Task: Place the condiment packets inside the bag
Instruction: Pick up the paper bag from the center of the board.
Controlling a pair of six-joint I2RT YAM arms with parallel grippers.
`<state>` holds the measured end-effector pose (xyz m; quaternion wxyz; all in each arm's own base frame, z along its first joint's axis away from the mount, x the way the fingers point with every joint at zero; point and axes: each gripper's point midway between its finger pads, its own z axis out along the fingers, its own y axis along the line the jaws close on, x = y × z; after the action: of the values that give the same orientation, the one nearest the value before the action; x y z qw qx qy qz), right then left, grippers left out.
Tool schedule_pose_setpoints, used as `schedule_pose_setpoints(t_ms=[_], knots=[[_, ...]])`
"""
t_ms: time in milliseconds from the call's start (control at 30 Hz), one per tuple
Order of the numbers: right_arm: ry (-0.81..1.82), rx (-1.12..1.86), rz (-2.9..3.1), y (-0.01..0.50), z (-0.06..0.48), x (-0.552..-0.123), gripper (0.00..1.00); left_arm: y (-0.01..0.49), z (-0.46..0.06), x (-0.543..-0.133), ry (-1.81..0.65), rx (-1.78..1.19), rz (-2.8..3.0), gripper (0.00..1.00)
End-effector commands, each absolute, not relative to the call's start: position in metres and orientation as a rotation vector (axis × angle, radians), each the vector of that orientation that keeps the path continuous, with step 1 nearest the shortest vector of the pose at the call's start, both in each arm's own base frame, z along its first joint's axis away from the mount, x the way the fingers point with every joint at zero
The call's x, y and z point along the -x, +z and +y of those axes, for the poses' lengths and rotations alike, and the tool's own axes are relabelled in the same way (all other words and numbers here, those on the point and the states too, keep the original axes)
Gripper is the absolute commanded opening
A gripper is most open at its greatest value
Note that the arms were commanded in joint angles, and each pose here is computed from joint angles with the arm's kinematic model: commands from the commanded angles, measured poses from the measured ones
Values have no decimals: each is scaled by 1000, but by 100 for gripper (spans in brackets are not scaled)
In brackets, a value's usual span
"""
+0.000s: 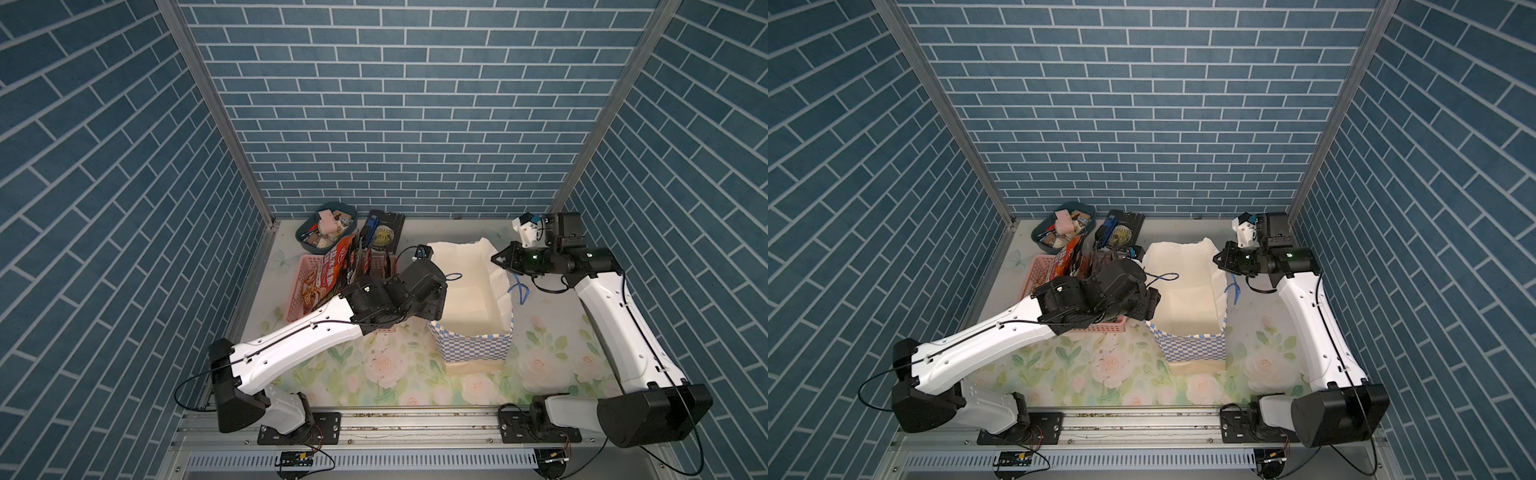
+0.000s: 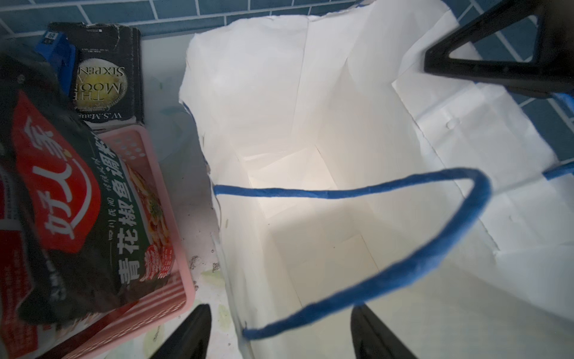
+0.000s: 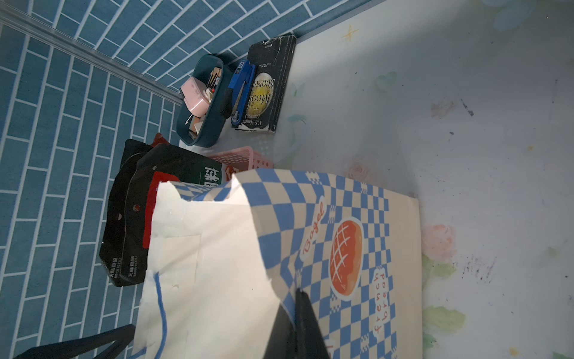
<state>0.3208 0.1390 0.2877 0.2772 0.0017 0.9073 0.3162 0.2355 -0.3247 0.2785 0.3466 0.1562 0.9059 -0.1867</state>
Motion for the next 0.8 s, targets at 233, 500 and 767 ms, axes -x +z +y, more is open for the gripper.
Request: schedule_pose_setpoints(t_ms=[233,500,767], knots=[[891,-2,2398,295,142,-316,6,262,-329,-251,-559,-367,2353,47],[711,-51,2342,311,119,-319,59,294,-332,-253,-663,-330,2259,0],[283,-224,2017,391,43,-301,90,347,-325,-279,-888,-183,2070,0]])
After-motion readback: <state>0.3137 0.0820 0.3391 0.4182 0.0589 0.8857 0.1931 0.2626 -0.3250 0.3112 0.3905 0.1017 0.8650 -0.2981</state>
